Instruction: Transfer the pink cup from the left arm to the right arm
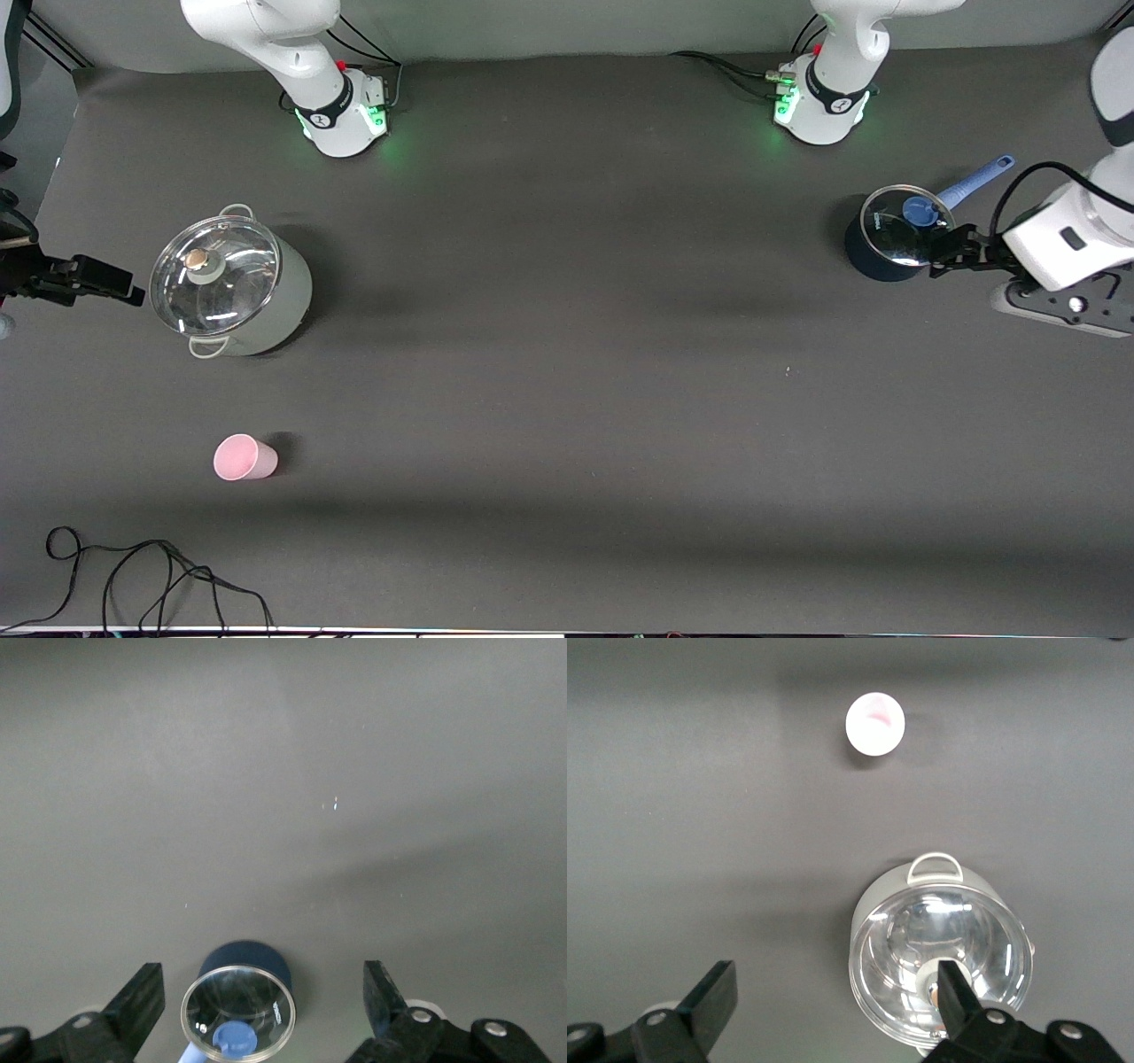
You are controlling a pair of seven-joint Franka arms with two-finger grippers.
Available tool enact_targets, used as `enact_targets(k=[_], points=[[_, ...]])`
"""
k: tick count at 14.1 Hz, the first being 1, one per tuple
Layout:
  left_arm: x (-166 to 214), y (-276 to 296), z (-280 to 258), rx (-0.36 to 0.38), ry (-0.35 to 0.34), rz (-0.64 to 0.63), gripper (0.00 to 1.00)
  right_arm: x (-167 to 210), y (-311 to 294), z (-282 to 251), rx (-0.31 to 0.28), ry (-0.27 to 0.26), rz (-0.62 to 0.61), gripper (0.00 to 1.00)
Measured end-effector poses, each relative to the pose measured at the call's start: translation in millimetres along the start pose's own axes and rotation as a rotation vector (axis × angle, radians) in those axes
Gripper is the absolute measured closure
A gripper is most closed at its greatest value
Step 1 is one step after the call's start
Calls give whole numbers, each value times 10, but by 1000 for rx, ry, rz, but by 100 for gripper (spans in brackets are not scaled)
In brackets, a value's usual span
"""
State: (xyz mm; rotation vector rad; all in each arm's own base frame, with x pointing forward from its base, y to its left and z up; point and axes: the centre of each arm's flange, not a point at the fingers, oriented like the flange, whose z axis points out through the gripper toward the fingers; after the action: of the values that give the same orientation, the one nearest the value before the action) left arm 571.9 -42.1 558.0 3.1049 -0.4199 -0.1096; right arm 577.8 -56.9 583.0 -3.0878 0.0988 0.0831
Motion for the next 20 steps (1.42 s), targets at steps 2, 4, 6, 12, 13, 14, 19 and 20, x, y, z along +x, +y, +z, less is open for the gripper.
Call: enact_targets(k=[2, 4, 6, 12, 13, 14, 19, 20], points=[[-20, 28, 66, 5, 18, 4, 0, -52, 11, -12, 3, 0, 1, 0], [-14, 47, 51, 9, 34, 1, 0, -71, 13, -32, 4, 4, 1, 0], [-9, 65, 42, 9, 39, -6, 0, -82, 20, -54, 5, 9, 2, 0], [-6, 65, 78, 8, 32, -7, 0, -154, 22, -189, 14, 33, -3, 0], [-6, 60, 83, 8, 32, -8, 0, -163, 11, -205, 14, 36, -5, 0], [-8, 51, 89, 8, 30, -10, 0, -168, 6, -214, 14, 38, -6, 0], [-27, -8, 149, 5, 18, -21, 0, -169, -26, -207, 14, 36, -12, 0], [-30, -19, 150, 5, 18, -23, 0, -169, -26, -207, 14, 36, -12, 0]])
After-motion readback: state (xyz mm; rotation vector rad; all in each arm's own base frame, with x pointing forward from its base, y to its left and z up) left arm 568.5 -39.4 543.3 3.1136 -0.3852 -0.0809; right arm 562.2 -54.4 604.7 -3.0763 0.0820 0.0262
